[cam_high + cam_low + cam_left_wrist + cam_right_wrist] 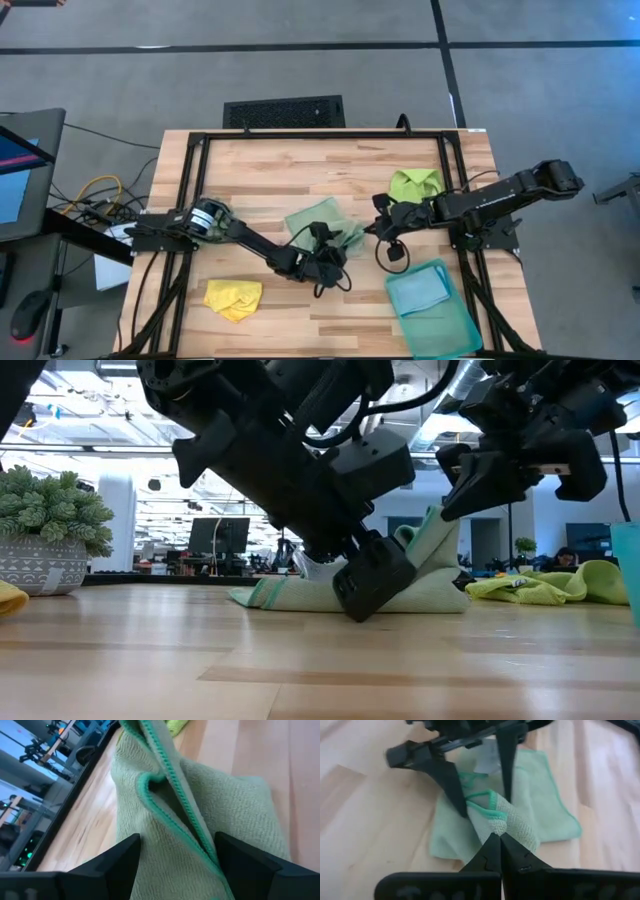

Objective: Fold microfiber towels
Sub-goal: Fold the green microfiber cloth

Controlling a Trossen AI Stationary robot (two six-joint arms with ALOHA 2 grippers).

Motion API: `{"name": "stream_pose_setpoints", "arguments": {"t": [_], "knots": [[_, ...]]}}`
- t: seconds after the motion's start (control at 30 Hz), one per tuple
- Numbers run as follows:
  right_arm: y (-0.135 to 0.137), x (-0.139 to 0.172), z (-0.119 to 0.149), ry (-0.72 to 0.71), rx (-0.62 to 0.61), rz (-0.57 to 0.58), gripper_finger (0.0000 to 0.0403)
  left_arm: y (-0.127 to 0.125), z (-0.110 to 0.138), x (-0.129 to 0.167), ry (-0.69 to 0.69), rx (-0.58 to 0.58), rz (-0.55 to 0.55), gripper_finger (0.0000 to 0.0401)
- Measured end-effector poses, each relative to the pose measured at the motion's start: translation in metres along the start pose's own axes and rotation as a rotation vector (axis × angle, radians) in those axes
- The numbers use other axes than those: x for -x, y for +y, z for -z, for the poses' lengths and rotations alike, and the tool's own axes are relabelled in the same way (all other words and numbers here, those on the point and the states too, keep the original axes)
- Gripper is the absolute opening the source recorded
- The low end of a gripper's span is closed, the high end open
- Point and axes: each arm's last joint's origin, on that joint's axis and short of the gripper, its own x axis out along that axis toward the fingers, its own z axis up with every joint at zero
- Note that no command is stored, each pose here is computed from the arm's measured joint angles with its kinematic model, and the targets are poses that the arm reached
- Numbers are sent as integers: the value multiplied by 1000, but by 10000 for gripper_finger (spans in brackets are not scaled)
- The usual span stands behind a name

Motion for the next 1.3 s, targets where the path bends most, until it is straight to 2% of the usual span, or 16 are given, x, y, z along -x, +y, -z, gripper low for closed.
{"name": "stream_pose_setpoints", "arguments": {"t": [0.27,0.57,0.83,0.9,1.03,1.3], "knots": [[-4,16,-7,-58,-36,69,10,0,-2,0,-17,34,-1,238],[5,32,-16,-132,-29,42,10,2,-2,-2,-14,59,-9,238],[5,30,-14,-111,-26,36,11,3,-7,13,-19,-9,-113,229],[6,30,-13,-105,-26,34,11,5,-7,18,0,-42,-132,213],[6,30,-14,-111,-24,34,11,16,-7,26,48,-31,-125,155],[5,30,-16,-132,-19,41,12,33,-9,35,126,-50,-6,14]]}}
